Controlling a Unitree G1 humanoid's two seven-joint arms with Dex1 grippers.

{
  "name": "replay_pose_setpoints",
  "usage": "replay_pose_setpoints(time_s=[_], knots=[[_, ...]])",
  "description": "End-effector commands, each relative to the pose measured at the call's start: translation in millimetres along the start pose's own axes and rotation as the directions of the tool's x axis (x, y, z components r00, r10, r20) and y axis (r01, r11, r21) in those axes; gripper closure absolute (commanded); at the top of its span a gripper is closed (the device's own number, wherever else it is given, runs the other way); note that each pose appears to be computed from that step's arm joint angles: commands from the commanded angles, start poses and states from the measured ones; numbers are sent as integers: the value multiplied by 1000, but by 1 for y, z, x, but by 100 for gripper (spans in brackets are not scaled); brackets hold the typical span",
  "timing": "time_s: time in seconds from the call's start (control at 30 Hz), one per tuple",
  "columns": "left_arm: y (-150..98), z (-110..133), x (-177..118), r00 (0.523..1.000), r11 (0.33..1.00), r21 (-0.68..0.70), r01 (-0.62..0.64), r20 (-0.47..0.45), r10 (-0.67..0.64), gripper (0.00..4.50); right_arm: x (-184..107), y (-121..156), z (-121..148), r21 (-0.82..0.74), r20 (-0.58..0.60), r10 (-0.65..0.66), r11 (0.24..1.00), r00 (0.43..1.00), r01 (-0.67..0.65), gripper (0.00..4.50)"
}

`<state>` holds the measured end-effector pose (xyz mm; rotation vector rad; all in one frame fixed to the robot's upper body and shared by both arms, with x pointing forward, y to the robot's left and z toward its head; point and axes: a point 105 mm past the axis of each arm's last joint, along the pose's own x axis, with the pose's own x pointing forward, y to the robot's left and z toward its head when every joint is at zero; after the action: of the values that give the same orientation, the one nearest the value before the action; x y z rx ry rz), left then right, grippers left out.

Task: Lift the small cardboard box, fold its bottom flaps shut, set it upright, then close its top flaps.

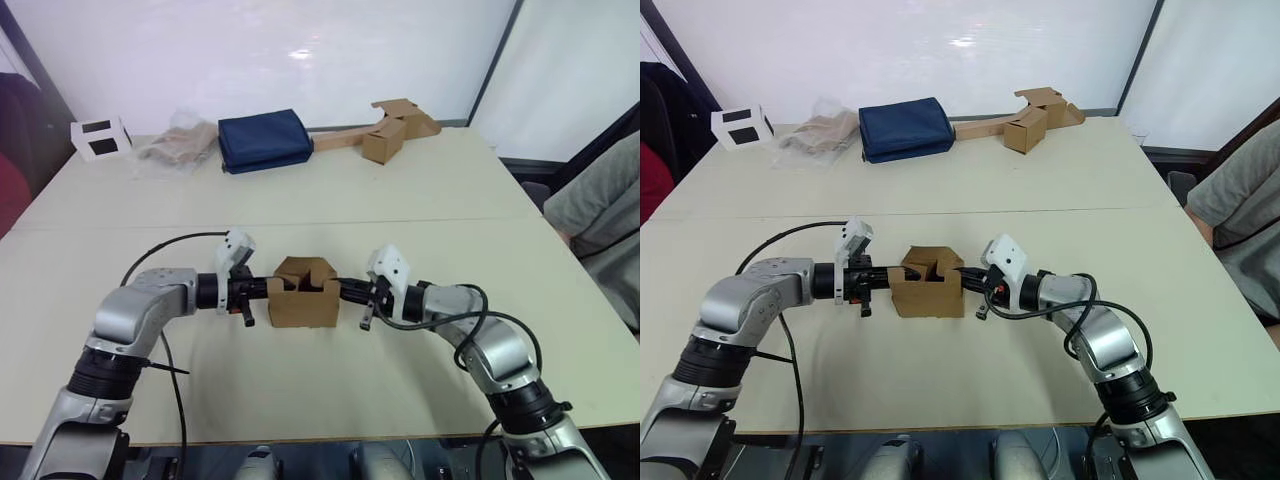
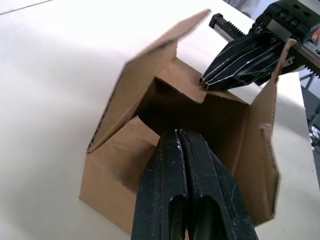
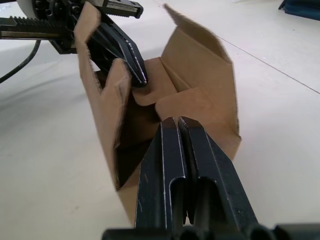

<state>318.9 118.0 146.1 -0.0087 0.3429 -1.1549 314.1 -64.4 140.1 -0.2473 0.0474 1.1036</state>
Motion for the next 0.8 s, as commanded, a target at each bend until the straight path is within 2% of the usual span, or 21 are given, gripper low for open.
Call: replay_pose_setpoints(time_s=[0.03,0.2,0.27,0.37,0.47,0.6,0.73,0.8], knots=[[4,1,-3,1000,1000,12,-24,7,23,445,3,-2,3,-38,-7,1,999,1000,-1,450],[7,4,-5,999,999,-2,-38,31,38,445,3,-4,4,-41,-4,-3,999,1000,3,450],[9,21,-12,992,999,-8,-50,117,51,445,0,-7,10,-49,20,-4,999,1000,5,450],[20,39,-24,970,988,37,-151,201,140,445,-3,-8,17,-49,47,2,999,999,0,450],[29,45,-35,949,972,49,-231,232,214,445,-8,-10,27,-45,78,7,999,997,-4,450],[39,53,-49,940,980,-12,-201,280,196,445,-19,-19,48,-4,147,-15,1000,989,16,450],[64,53,-53,923,966,-90,-244,284,260,445,-29,-18,68,31,193,-5,1000,981,-1,450],[74,34,-42,945,964,-51,-262,189,267,445,-32,-1,78,24,193,68,997,979,-74,450]])
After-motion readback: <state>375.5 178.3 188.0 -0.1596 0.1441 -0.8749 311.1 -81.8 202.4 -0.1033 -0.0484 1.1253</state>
